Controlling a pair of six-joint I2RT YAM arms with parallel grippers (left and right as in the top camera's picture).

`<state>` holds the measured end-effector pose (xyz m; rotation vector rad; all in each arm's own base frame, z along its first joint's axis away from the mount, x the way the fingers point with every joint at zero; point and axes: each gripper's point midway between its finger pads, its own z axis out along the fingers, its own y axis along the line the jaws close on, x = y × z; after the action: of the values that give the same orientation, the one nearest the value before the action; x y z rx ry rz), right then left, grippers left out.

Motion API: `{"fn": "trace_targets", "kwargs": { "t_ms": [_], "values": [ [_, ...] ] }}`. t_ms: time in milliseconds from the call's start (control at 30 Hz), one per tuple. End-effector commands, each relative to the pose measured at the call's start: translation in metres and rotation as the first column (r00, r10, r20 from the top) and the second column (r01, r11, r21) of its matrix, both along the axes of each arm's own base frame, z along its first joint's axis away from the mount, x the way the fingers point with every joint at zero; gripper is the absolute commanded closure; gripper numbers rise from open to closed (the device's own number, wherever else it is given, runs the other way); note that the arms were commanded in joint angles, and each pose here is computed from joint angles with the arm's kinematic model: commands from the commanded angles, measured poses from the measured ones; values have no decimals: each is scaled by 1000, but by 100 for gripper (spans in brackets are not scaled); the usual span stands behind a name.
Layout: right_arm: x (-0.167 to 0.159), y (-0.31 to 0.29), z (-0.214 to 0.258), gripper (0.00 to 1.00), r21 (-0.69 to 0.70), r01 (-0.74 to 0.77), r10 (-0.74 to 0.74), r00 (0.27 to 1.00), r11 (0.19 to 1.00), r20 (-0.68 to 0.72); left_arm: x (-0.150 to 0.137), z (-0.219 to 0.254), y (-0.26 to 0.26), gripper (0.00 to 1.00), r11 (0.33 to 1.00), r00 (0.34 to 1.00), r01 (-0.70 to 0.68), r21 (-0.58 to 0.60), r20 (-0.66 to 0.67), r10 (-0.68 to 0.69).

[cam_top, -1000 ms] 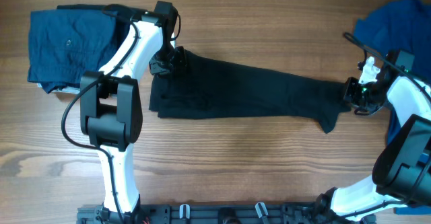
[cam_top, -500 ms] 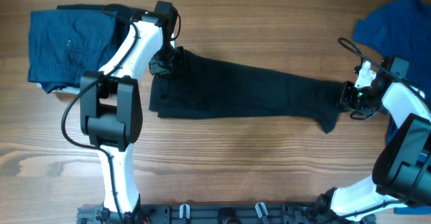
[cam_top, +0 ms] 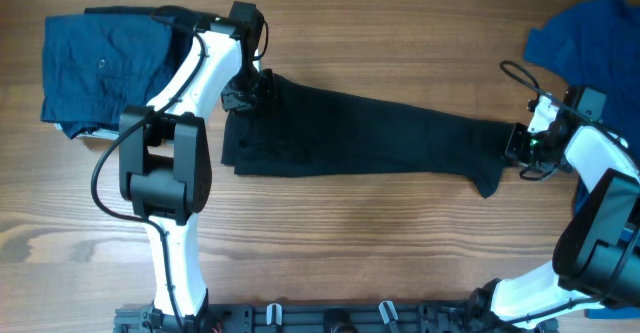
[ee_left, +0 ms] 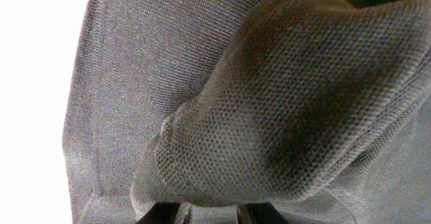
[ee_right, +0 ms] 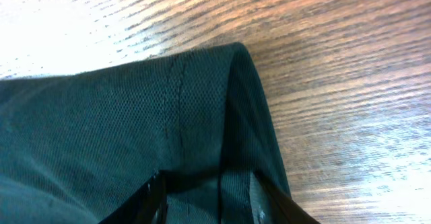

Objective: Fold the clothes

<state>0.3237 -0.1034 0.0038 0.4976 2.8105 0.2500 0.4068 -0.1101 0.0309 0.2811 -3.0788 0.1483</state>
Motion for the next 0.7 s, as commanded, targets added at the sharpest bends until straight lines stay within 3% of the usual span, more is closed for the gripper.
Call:
{"fn": "trace_targets", "kwargs": {
  "t_ms": [0, 667],
  "values": [
    [-7, 10, -6, 63, 43, 18, -19, 1000, 999, 4, -2, -5, 5, 78, 1000, 1000, 11, 16, -11, -10],
    [17, -1, 28, 66, 28, 13, -14, 999, 1000, 36, -2, -5, 5, 78, 1000, 1000, 11, 16, -11, -10]
  ]
}}
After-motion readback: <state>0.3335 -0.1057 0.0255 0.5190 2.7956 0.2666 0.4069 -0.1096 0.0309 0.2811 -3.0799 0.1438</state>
